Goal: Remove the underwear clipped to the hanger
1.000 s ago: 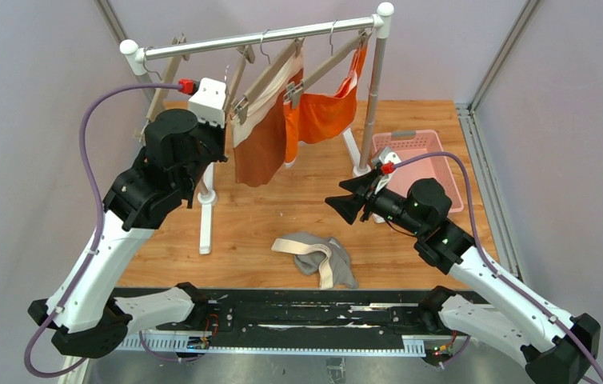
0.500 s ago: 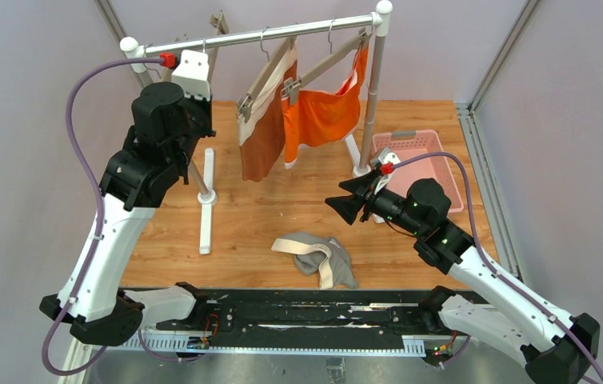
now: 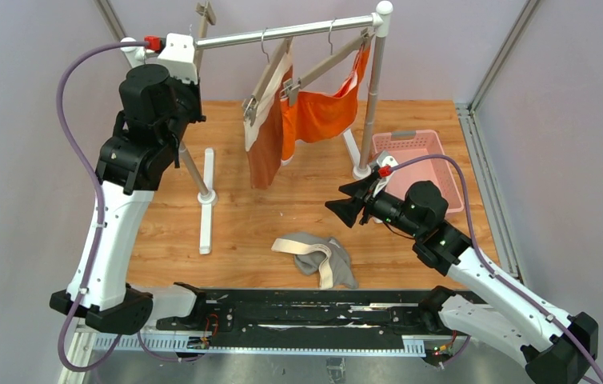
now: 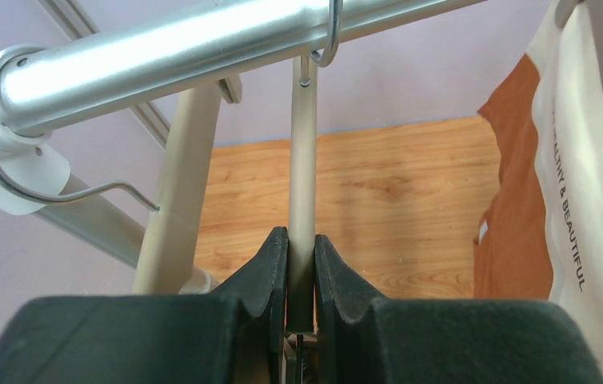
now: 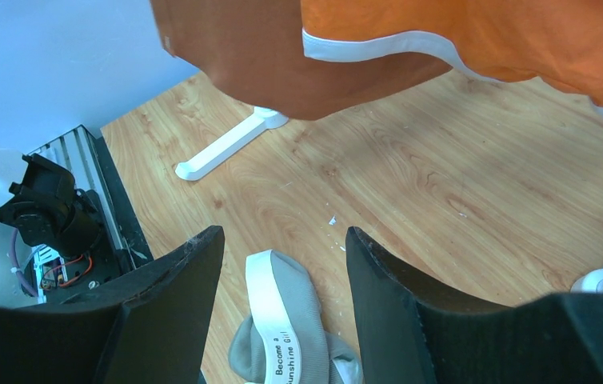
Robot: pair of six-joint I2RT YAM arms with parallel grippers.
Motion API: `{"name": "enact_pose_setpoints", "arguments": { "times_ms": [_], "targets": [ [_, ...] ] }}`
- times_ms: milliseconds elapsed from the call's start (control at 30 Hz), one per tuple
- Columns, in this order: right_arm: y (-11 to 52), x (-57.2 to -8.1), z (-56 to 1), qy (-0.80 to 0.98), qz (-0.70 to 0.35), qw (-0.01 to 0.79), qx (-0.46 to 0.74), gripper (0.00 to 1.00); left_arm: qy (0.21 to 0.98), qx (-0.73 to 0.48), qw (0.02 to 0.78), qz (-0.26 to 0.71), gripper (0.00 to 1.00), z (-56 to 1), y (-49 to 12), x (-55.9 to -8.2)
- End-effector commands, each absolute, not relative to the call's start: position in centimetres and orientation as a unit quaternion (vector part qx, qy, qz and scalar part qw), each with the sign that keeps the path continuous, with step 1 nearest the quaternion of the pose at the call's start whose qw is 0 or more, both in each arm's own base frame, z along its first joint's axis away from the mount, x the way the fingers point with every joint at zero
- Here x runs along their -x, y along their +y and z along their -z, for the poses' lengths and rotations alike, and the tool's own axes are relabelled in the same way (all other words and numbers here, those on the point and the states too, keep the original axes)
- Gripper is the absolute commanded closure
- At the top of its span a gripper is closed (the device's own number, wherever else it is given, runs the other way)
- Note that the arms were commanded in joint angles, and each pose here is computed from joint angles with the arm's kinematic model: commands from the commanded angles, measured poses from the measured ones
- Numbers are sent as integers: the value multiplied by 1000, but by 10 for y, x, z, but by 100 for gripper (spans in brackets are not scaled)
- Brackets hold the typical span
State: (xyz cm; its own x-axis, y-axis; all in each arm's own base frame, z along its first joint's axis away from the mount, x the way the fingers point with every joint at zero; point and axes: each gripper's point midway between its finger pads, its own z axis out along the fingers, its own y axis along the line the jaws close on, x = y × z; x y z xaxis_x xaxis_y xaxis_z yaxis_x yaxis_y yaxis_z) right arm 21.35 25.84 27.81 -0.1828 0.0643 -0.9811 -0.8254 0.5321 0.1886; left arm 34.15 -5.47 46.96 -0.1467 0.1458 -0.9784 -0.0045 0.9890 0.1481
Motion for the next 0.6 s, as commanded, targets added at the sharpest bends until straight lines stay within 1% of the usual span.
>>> {"name": "enact_pose_setpoints", "arguments": {
  "times_ms": [0,367,500,567],
  "targets": [
    [262,-208,-286,647,-403,578,289,41,739,-45,671,-45,100,-489,-56,-347],
    [263,-208,-284,648,-404,575,293,41,759,-37,648,-46,100,-459,-52,-355],
    [262,-207,-284,648,-403,577,292,41,759,-27,648,-50,93,-456,-48,-351],
    [262,-208,-285,648,-402,578,291,41,754,-22,655,-53,85,-458,-44,-348]
  ]
}}
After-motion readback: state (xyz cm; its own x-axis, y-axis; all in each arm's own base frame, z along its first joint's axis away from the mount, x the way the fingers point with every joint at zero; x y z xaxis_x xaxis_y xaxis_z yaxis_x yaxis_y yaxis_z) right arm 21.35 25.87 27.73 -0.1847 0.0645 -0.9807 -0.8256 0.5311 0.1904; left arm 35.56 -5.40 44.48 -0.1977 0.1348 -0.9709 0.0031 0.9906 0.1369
